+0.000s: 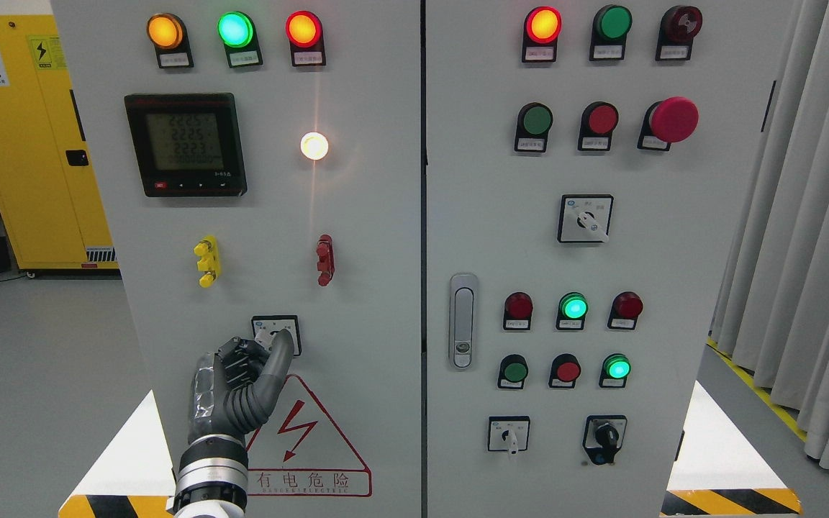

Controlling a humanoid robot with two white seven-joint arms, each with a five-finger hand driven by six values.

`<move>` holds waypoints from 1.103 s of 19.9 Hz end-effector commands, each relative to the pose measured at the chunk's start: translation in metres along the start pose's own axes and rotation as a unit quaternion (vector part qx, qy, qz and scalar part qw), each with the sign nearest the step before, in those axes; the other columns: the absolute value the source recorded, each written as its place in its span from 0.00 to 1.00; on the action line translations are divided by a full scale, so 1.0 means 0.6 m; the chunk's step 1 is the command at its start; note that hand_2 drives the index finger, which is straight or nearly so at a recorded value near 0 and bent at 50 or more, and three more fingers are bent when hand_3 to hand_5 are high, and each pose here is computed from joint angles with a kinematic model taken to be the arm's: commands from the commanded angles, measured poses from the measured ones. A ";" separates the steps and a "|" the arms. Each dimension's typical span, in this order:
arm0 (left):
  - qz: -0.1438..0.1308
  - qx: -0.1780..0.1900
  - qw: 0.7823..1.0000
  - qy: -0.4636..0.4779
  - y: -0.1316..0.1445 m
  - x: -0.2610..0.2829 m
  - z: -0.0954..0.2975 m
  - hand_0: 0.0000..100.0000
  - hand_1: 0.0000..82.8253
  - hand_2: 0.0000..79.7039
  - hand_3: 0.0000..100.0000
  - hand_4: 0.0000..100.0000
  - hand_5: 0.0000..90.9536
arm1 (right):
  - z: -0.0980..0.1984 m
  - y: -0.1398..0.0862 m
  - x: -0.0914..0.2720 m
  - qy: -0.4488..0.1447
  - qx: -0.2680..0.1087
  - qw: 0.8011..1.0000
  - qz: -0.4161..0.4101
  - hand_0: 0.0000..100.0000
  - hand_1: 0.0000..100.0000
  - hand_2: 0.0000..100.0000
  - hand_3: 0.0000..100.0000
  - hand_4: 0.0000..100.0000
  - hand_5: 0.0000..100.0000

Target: Turn on light switch 1

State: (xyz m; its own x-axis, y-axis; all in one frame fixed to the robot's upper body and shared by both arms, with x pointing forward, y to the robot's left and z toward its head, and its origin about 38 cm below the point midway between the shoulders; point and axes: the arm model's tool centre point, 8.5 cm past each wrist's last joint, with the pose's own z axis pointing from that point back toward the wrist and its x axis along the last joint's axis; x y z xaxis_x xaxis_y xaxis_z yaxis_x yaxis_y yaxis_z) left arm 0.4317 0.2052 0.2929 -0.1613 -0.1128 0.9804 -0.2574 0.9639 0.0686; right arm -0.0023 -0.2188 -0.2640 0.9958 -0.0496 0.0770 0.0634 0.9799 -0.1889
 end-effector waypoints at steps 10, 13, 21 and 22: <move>0.006 0.008 1.000 0.001 0.008 -0.018 0.019 0.19 0.70 0.75 0.96 0.91 0.97 | 0.000 0.000 0.000 0.000 0.000 1.000 0.000 0.00 0.50 0.04 0.00 0.00 0.00; 0.007 0.008 1.000 0.000 0.010 -0.027 0.028 0.18 0.69 0.76 0.97 0.91 0.97 | 0.000 0.000 0.000 0.000 0.000 1.000 0.000 0.00 0.50 0.04 0.00 0.00 0.00; 0.014 0.014 1.000 -0.024 0.033 -0.076 0.077 0.18 0.69 0.79 0.99 0.92 0.97 | 0.000 0.000 0.000 0.000 0.000 1.000 0.000 0.00 0.50 0.04 0.00 0.00 0.00; 0.016 0.014 0.999 -0.027 0.037 -0.089 0.086 0.18 0.69 0.79 0.99 0.92 0.97 | 0.000 0.000 0.000 0.000 0.000 1.000 0.000 0.00 0.50 0.04 0.00 0.00 0.00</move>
State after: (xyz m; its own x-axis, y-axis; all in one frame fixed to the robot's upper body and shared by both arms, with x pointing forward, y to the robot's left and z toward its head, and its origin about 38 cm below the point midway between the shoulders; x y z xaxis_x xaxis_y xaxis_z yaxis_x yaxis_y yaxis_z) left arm 0.4056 0.2119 0.2593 -0.2196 -0.0965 0.9708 -0.2740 0.9611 0.0335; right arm -0.0022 -0.2188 -0.2640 0.9958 -0.0496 0.0772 0.0634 0.9799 -0.1889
